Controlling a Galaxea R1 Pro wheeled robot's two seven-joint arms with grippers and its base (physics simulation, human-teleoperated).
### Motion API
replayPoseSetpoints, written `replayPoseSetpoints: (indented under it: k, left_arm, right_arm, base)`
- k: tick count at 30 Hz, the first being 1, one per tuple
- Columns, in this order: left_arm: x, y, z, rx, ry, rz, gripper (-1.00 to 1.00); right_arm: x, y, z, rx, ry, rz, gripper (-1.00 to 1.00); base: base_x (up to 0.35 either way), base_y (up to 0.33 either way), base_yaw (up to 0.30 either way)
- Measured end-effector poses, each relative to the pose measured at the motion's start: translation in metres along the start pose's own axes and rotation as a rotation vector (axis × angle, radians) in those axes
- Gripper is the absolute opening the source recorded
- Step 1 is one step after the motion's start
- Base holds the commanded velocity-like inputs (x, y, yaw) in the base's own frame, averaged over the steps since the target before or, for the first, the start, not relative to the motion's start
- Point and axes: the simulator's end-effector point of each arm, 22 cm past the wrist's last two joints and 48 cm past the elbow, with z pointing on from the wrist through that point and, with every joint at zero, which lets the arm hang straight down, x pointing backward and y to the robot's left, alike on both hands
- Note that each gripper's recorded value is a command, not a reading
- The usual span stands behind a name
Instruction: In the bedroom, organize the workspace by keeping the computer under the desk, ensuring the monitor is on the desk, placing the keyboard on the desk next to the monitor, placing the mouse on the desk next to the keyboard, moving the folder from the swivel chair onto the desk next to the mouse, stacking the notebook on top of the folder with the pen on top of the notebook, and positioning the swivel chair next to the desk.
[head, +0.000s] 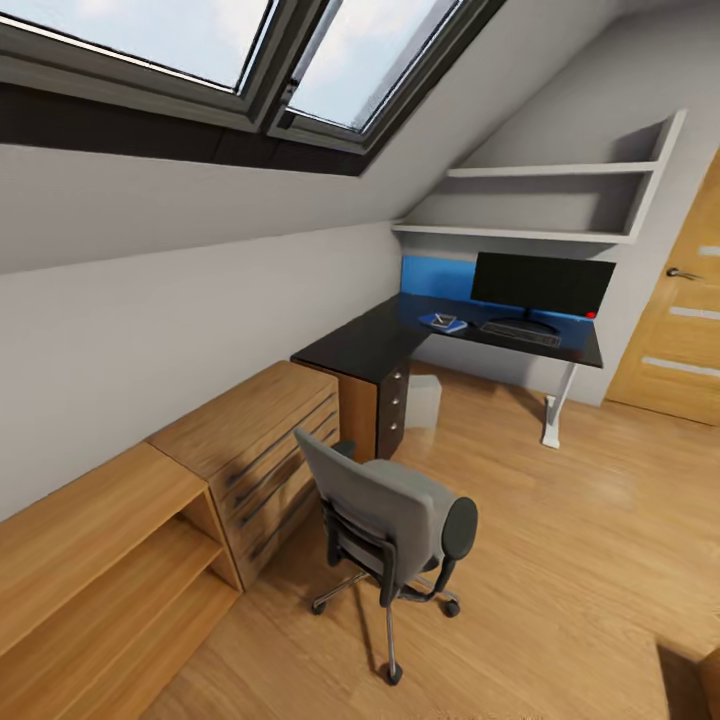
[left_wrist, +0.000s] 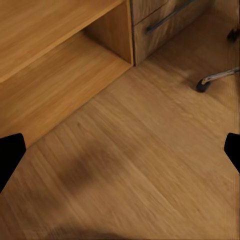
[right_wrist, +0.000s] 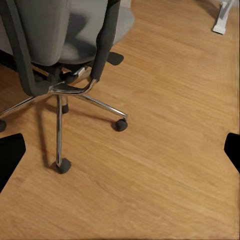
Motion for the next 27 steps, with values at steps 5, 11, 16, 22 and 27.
replayPoseSetpoints:
  k: [5, 11, 16, 22, 27]
  left_arm:
    - [0.0, 0.0, -0.0001, 0.0, 0.0, 0.0, 1.0]
    - [-0.0001, -0.0001, 0.0, 0.0, 0.0, 0.0, 1.0]
    - [-0.0001, -0.0001, 0.0, 0.0, 0.0, 0.0, 1.0]
    - [-0.0001, -0.0003, 0.0, 0.001, -0.001, 0.001, 1.0]
    - [-0.0001, -0.0002, 0.0, 0.001, -0.001, 0.0, 1.0]
  right_arm:
    - [0.0001, -0.0001, 0.0, 0.0, 0.0, 0.0, 1.0]
    - [0.0001, 0.0, 0.0, 0.0, 0.0, 0.0, 1.0]
    - [0.0001, 0.0001, 0.0, 0.0, 0.0, 0.0, 1.0]
    - [0.0001, 0.0001, 0.0, 0.0, 0.0, 0.0, 1.0]
    - [0.0001, 0.0001, 0.0, 0.0, 0.0, 0.0, 1.0]
  base:
    - [0.0, 0.222, -0.296]
    - [0.0, 0.292, -0.296]
    - [0.0, 0.302, -0.296]
    - [0.0, 0.303, -0.296]
    - [0.0, 0.303, -0.296]
